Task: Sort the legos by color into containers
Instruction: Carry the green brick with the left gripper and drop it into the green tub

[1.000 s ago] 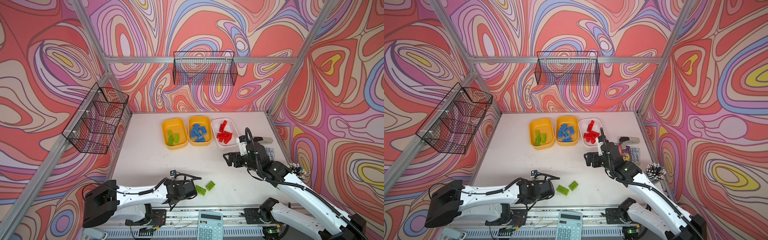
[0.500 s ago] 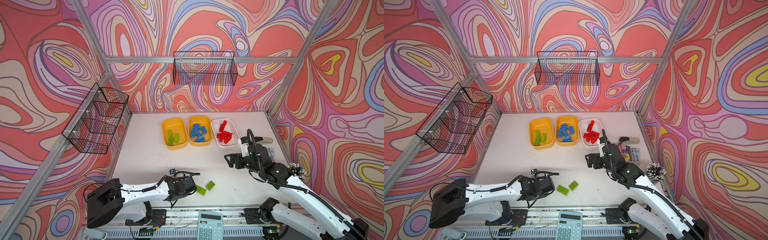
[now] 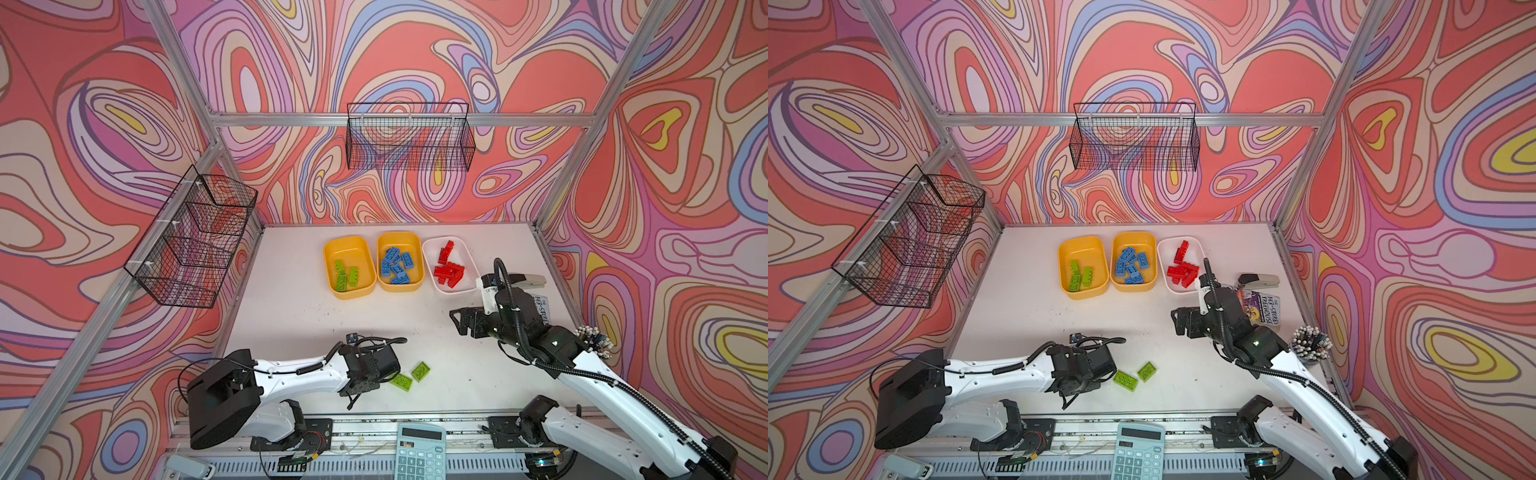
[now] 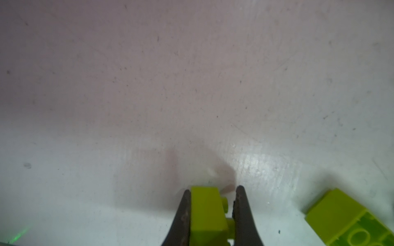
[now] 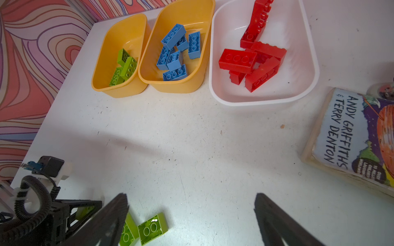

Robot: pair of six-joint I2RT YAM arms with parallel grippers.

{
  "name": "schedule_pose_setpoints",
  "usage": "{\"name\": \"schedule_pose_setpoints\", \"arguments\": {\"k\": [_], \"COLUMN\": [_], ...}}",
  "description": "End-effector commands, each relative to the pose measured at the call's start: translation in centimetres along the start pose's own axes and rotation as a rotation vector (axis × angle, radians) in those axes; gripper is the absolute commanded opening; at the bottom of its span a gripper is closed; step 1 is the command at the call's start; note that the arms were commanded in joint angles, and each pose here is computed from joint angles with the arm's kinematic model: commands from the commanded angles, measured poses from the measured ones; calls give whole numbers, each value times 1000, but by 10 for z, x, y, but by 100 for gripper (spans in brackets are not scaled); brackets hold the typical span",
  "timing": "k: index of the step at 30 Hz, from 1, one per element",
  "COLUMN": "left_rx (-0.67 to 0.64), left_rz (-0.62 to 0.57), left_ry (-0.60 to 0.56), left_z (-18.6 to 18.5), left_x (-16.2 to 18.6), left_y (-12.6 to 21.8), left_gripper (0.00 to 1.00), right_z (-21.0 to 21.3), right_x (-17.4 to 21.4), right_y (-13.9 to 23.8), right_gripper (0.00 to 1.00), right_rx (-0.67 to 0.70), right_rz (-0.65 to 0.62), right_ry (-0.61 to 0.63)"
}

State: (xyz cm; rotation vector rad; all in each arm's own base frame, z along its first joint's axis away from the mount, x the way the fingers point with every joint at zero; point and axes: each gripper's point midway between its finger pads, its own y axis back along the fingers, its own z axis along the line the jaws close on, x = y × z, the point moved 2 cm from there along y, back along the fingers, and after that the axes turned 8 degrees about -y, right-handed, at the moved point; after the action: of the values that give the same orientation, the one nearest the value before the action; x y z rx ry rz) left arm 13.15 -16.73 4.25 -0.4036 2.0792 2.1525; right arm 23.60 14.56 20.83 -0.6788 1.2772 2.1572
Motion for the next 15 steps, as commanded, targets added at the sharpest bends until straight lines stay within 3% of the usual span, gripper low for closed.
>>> {"name": "schedule_pose_setpoints", "arguments": {"k": [1, 7, 11, 15], "left_rx": [-43, -18, 28, 47], "left_rz": [-5, -75, -145, -159], "left_ry": [-12, -4, 34, 54], "left_z": [13, 21, 23, 20], "left_x": [-9, -69, -147, -225], "left_y": [13, 50, 70, 65], "left_gripper": [10, 10, 10, 10], "right_z": [0, 1, 2, 7], "right_x": [-5, -12, -13, -15], "right_y": [4, 11, 6, -2], "right_gripper": [98, 98, 98, 98], "right_rx": [18, 25, 22, 7], "right_rz": [-13, -33, -29, -18], "right_ry": [-6, -17, -33, -44]}}
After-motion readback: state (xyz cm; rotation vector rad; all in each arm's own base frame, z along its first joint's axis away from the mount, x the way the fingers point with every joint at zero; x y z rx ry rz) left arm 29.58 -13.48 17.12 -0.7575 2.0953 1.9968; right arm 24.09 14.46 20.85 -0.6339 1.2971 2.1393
